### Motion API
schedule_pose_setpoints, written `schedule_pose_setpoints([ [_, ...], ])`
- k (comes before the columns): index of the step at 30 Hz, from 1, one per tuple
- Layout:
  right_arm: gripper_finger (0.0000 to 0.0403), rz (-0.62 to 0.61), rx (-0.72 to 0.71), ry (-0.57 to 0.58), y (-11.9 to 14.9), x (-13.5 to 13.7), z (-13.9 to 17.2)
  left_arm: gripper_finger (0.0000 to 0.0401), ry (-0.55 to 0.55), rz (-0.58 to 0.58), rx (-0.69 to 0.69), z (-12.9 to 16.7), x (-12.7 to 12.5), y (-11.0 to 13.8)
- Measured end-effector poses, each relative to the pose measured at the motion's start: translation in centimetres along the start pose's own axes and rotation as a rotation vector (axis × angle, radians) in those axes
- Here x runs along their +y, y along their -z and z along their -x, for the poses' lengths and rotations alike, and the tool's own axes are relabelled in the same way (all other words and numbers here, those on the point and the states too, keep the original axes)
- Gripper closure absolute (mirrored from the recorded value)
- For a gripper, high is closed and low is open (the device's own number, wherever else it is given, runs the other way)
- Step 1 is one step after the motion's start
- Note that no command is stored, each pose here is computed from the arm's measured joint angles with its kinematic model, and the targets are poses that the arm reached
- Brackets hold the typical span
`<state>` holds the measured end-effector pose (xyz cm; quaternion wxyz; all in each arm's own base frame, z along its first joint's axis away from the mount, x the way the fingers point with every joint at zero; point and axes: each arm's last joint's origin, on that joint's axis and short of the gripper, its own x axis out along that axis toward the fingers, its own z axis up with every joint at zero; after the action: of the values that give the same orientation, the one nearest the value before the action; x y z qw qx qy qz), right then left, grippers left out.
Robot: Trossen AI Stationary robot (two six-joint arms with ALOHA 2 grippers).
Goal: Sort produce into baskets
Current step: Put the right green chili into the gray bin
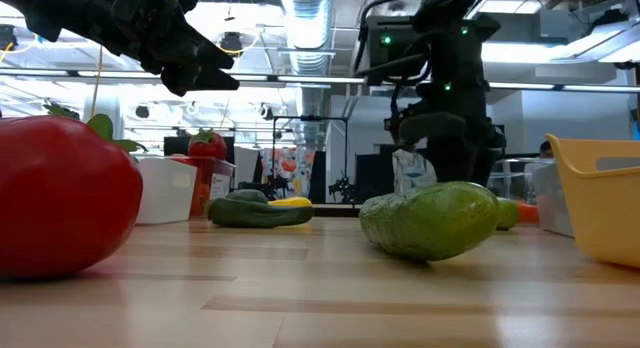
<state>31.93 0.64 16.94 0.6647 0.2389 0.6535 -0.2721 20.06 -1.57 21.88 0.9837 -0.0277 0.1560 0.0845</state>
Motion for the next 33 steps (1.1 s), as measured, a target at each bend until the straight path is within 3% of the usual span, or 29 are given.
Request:
schedule_pose_setpoints([
  [15,0.0166,-0.047,-0.045,-0.008,1.2,1.3,-0.5,0.0104,0.0,0.0,0.0,0.0,0.0,0.0],
  [33,0.0268,-0.043,-0.074,-0.031,0.8,0.9,-1.5,0.0104,0.0,0.0,0.0,0.0,0.0,0.0],
])
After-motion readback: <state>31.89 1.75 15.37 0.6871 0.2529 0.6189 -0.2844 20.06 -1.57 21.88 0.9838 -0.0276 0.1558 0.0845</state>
